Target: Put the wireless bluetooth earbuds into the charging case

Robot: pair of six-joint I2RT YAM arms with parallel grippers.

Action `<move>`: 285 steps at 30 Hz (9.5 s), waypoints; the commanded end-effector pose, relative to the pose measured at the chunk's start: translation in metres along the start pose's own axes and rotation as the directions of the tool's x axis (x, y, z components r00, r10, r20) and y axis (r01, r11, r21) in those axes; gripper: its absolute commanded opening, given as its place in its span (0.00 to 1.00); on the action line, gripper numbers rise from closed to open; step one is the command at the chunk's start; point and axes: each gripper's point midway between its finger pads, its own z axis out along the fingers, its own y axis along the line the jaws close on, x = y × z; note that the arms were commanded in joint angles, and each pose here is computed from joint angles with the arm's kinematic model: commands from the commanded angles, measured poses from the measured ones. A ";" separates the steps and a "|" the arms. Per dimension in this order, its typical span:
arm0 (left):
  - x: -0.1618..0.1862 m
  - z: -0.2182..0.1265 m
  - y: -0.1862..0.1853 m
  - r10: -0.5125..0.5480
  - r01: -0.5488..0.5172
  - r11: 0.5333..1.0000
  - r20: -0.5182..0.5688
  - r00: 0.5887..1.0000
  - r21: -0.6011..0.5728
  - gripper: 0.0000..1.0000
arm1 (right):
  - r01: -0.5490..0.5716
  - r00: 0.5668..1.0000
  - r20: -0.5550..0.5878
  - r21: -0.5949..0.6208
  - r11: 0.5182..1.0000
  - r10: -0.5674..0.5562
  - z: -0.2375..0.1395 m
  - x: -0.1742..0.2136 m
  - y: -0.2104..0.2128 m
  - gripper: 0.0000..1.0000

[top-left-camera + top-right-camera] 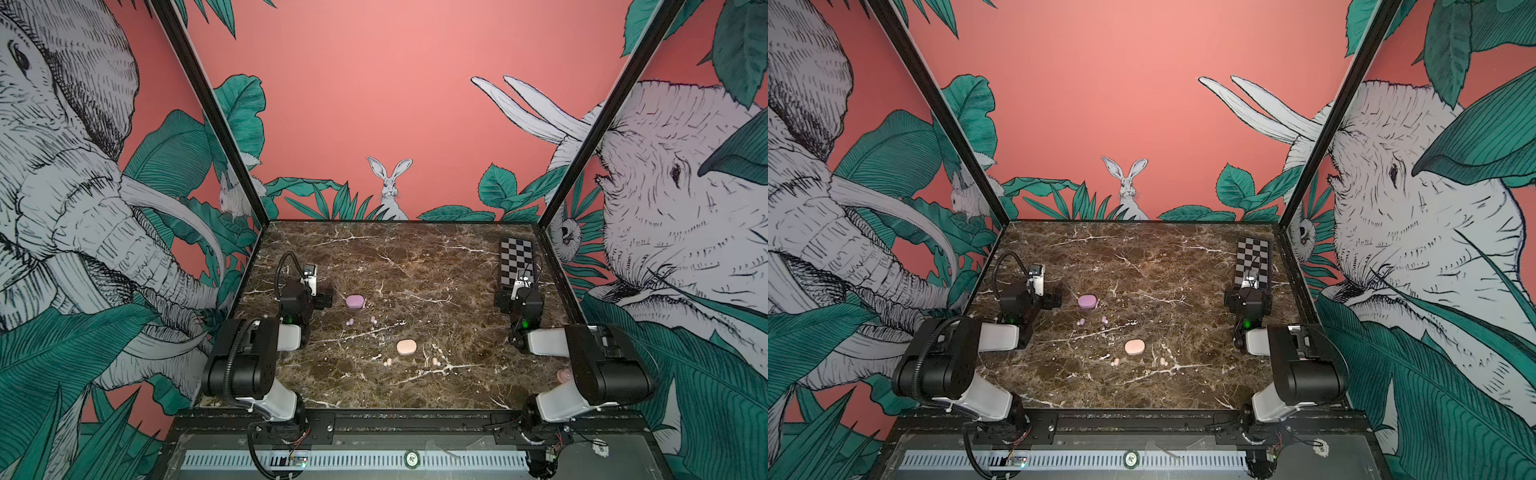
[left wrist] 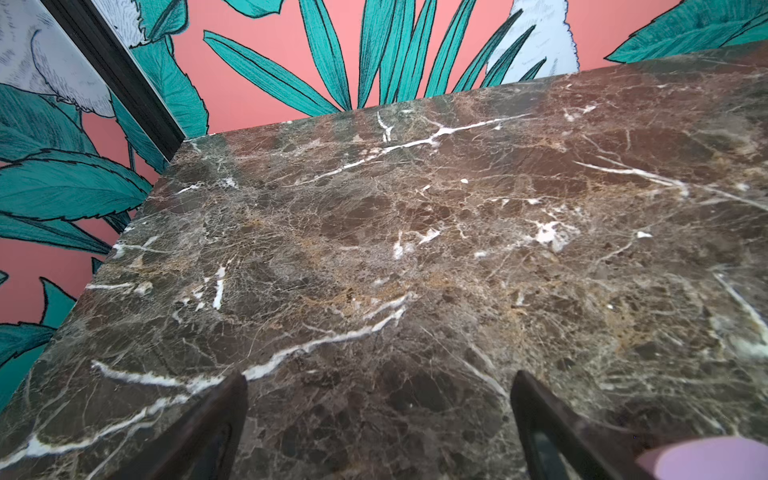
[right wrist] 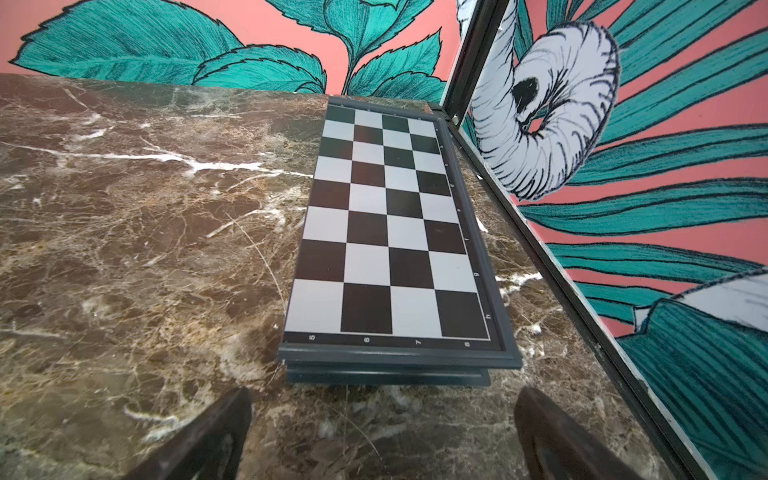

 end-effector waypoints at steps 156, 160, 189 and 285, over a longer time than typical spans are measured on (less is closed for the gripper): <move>-0.055 -0.209 0.040 -0.528 0.428 0.817 -0.204 0.824 -0.387 0.99 | -0.039 0.744 -0.543 -0.617 0.786 -0.390 -0.155 0.024 0.517 0.76; -0.055 -0.209 0.039 -0.528 0.428 0.817 -0.207 0.823 -0.386 0.99 | -0.034 0.744 -0.544 -0.610 0.792 -0.387 -0.153 0.025 0.516 0.74; -0.054 -0.206 0.038 -0.529 0.426 0.819 -0.217 0.821 -0.384 0.99 | -0.028 0.734 -0.564 -0.581 0.814 -0.378 -0.149 0.029 0.508 0.68; -0.042 -0.193 0.032 -0.527 0.409 0.830 -0.290 0.799 -0.380 0.99 | 0.002 0.498 -0.815 -0.339 0.941 -0.295 -0.159 0.061 0.308 0.75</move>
